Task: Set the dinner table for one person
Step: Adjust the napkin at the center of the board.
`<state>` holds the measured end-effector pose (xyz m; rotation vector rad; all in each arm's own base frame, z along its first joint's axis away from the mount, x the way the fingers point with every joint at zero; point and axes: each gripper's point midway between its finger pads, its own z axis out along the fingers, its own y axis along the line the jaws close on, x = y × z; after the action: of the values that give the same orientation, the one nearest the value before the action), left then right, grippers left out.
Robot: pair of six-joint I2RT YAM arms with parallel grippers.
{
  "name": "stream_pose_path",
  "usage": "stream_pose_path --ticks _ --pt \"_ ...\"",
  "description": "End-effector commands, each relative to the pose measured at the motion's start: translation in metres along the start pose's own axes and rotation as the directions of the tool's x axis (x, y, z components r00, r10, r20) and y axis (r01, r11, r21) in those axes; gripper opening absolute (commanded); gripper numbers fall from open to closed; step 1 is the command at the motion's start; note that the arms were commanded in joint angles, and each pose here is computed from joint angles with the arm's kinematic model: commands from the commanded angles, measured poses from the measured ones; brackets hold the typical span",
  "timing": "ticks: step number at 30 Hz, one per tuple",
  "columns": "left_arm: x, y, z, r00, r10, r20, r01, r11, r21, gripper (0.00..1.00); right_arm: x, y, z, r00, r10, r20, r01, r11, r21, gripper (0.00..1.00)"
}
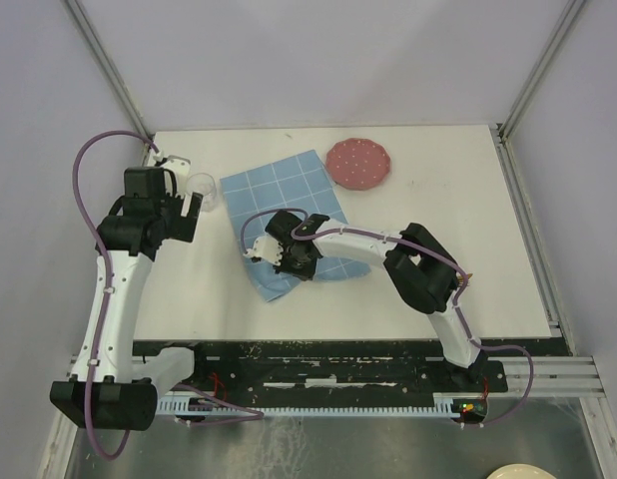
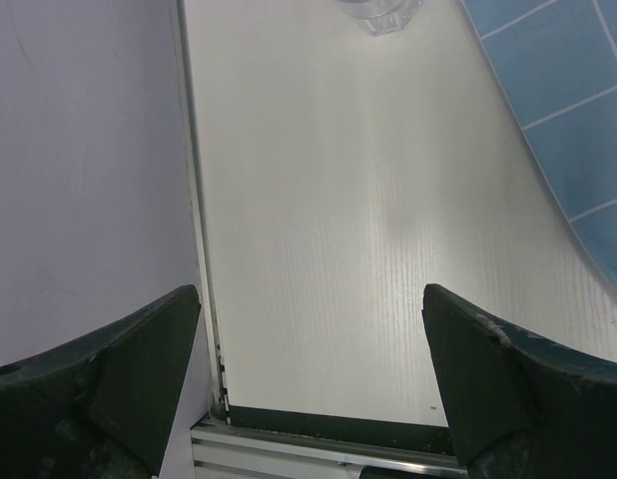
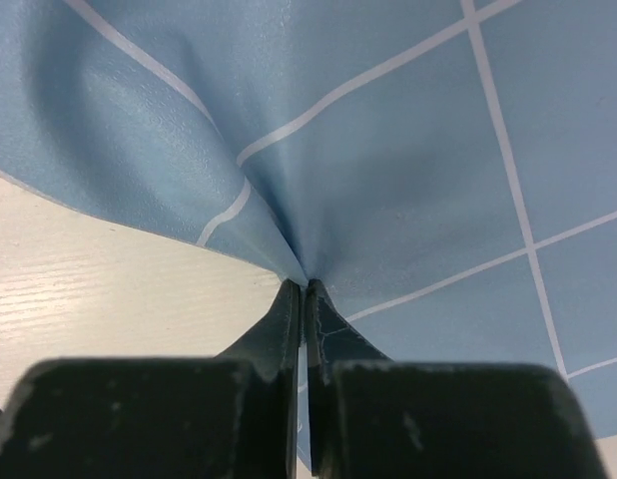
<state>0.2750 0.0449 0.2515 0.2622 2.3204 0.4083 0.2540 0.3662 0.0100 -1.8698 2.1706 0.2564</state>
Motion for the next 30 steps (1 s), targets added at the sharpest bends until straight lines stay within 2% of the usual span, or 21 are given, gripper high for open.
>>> stream_pose_path --ticks 1,5,13,19,25,30 --pt "-0.018 0.013 -0.015 0.997 0.025 0.071 -0.022 0.999 -0.037 0.99 0.064 0.041 0.052 0.980 0.014 -0.198 -0.044 0.987 -0.153 0.02" --pt "-0.017 0.011 -0.014 0.996 0.024 0.082 -0.022 0.999 -0.033 0.99 0.061 0.036 0.046 0.976 0.019 -0.215 -0.047 0.991 -0.129 0.02" --pt "-0.018 0.000 -0.008 0.995 0.026 0.094 -0.028 0.999 0.022 0.99 0.029 0.015 -0.002 0.988 0.009 -0.155 -0.015 0.999 -0.039 0.02" --pt "-0.011 -0.005 -0.003 0.996 0.043 0.080 -0.046 0.998 0.037 0.99 -0.003 -0.018 -0.053 0.999 -0.002 -0.047 0.008 0.990 0.141 0.02" --pt "-0.007 -0.008 -0.002 0.995 0.043 0.090 -0.046 0.998 0.040 0.99 -0.036 -0.061 -0.108 0.998 -0.017 0.054 -0.005 0.927 0.375 0.02" --pt "0.001 -0.014 0.001 0.996 0.046 0.079 -0.051 0.997 0.061 0.99 -0.058 -0.095 -0.161 0.990 -0.029 0.138 -0.055 0.826 0.560 0.02"
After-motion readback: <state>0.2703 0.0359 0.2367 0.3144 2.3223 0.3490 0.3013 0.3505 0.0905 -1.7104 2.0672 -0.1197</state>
